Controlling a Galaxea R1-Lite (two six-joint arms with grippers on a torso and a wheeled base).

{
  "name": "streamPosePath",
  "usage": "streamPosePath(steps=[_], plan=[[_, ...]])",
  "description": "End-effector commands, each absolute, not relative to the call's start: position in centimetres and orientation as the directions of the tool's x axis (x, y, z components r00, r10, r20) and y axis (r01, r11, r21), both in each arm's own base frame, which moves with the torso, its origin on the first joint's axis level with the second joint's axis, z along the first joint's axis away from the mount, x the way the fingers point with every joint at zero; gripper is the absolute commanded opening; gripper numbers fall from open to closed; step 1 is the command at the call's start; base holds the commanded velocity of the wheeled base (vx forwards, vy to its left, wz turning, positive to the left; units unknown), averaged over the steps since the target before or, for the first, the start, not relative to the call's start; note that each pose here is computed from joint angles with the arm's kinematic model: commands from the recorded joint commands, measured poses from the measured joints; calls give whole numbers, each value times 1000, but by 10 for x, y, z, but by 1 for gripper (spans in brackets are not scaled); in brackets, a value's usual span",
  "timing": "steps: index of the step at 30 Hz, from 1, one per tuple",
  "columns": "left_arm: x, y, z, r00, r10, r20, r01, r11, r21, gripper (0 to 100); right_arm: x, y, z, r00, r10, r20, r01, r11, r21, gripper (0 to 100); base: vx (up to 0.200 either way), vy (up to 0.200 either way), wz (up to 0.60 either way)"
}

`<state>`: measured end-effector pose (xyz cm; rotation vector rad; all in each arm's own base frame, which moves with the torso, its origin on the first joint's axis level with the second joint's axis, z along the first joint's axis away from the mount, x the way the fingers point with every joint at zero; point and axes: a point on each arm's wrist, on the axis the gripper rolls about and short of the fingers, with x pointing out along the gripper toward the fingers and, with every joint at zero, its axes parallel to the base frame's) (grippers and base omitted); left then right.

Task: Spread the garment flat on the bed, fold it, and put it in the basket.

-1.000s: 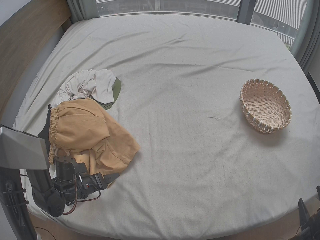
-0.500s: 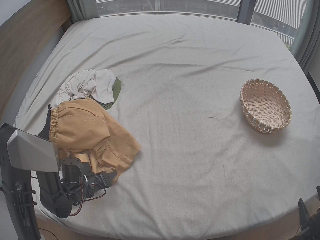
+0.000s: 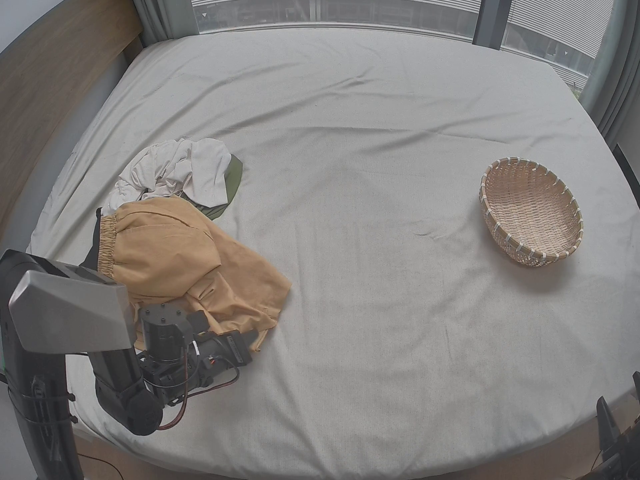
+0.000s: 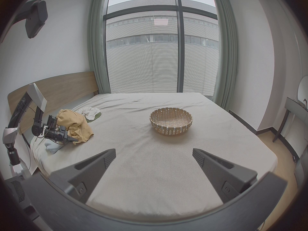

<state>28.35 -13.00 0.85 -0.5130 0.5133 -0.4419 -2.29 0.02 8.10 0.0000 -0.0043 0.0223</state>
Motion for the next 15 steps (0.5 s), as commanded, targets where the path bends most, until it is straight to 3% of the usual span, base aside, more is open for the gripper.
streamPosePath(steps=[1,15], plan=[[283,-160,20,754,-589,-290,353,736,-578,0,-23,0,76,1000,23,3,-23,1000,0,100,0,0,0],[284,-235,25,641,-716,-278,471,652,-594,0,-23,0,76,1000,23,3,-23,1000,0,100,0,0,0]])
